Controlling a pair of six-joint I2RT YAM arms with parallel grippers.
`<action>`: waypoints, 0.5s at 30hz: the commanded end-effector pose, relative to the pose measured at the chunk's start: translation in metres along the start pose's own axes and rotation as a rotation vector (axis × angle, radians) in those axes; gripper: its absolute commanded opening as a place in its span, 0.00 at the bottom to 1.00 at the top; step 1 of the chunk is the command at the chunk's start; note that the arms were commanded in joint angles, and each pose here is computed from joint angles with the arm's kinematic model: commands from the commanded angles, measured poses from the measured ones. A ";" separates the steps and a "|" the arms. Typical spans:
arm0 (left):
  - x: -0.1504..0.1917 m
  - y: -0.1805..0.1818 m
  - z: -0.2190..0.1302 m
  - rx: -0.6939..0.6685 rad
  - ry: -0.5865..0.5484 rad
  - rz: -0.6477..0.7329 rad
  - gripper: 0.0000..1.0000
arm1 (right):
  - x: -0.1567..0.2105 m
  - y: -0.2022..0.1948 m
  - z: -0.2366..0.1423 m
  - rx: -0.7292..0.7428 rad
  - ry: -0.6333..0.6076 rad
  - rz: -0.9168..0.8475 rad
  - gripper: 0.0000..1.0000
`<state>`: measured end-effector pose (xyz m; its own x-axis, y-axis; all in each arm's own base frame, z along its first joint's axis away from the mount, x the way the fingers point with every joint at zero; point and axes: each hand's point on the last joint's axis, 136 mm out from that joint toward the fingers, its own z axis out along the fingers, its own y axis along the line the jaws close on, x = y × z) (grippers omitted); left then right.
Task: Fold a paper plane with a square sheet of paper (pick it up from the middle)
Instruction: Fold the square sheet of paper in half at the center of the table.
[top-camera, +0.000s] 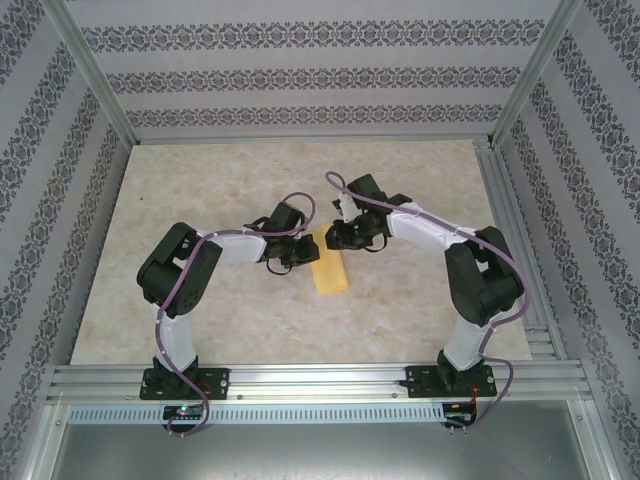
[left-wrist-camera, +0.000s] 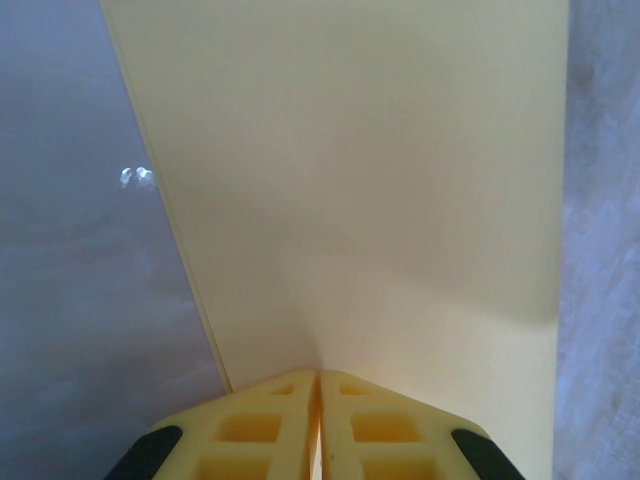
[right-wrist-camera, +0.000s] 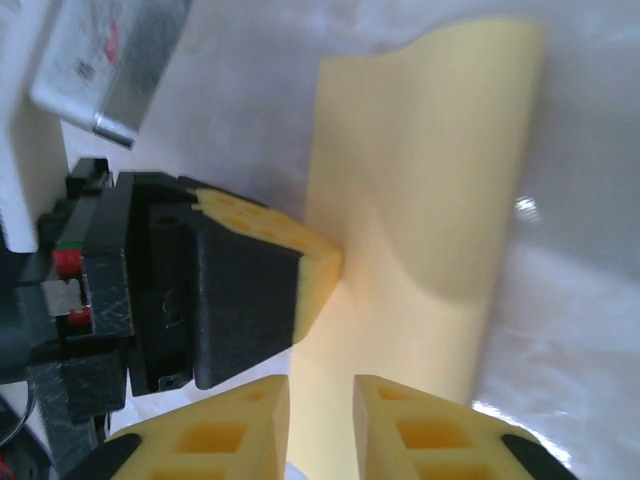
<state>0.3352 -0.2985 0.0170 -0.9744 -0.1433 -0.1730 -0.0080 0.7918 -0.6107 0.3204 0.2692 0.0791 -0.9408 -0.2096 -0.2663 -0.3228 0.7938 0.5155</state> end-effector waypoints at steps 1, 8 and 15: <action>0.041 0.049 0.018 -0.163 0.112 -0.048 0.11 | 0.003 0.007 0.018 -0.059 0.040 0.004 0.19; 0.044 0.054 0.018 -0.181 0.121 -0.046 0.11 | 0.018 -0.033 0.038 0.011 0.082 0.076 0.16; 0.049 0.063 0.019 -0.209 0.135 -0.035 0.10 | 0.037 -0.060 0.051 0.019 0.117 0.147 0.14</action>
<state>0.3348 -0.2980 0.0162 -0.9745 -0.1424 -0.1732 -0.0077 0.7931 -0.6090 0.3135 0.2470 0.0123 -0.9780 -0.1708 -0.1197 -0.2084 0.8229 0.5285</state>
